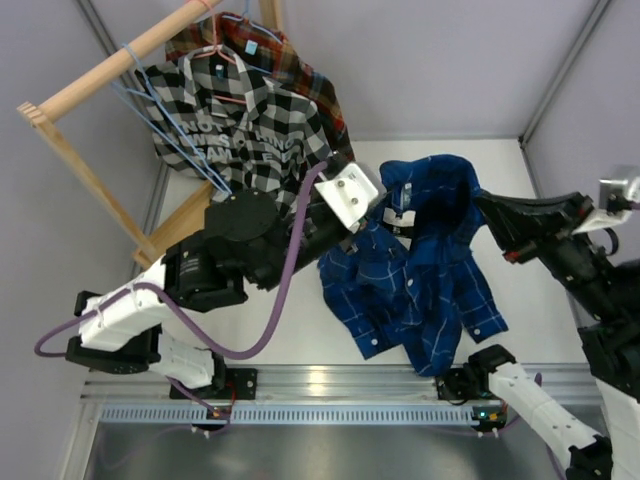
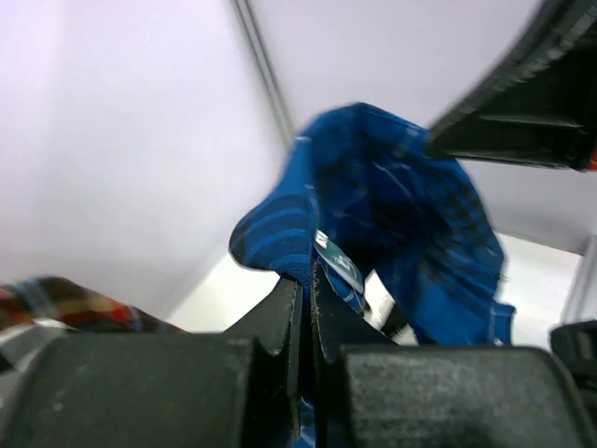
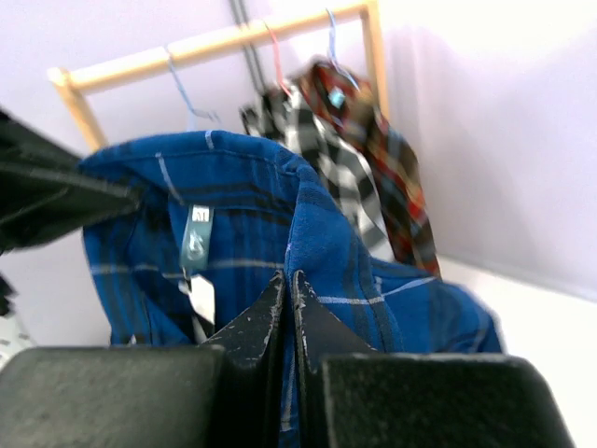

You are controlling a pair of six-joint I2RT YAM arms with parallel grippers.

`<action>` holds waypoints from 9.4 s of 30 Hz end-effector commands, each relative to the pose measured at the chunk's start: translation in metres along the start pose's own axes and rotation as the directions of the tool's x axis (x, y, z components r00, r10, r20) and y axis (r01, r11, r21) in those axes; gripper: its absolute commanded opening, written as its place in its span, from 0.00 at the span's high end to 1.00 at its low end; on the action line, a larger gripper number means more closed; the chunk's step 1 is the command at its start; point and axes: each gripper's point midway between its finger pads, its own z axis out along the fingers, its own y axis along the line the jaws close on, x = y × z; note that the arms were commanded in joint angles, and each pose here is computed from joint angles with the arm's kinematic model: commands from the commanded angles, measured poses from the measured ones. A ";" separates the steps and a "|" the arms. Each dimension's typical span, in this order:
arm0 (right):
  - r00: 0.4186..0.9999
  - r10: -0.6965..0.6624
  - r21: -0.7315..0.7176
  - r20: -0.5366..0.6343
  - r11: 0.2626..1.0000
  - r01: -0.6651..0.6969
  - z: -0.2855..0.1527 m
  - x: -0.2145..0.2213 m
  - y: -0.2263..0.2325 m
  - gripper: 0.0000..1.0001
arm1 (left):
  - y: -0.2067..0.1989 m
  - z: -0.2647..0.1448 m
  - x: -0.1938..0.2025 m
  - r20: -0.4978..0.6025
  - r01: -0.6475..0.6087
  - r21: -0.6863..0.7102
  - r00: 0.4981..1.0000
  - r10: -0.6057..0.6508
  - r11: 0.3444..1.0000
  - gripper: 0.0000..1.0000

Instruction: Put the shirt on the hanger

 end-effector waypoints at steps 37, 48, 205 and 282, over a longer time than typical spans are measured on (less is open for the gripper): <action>0.876 -0.049 0.112 -0.479 0.987 0.117 0.065 0.251 -0.120 0.27 | 0.021 0.089 0.307 -0.548 0.378 -0.187 0.726 -0.416 0.907 1.00; 0.841 -0.154 -0.001 -0.519 0.984 0.179 0.077 0.287 -0.128 0.41 | 0.032 0.082 0.293 -0.515 0.408 -0.176 0.737 -0.437 0.896 1.00; 0.782 0.284 0.517 -0.555 0.854 0.057 0.062 0.264 -0.210 1.00 | 0.024 0.079 0.396 -0.630 0.308 -0.417 0.581 -0.516 0.855 0.74; 0.932 -0.244 -0.335 -0.267 0.931 0.147 0.313 0.165 0.128 0.29 | 0.060 -0.031 0.423 -0.041 0.672 -0.525 0.593 -0.804 0.523 1.00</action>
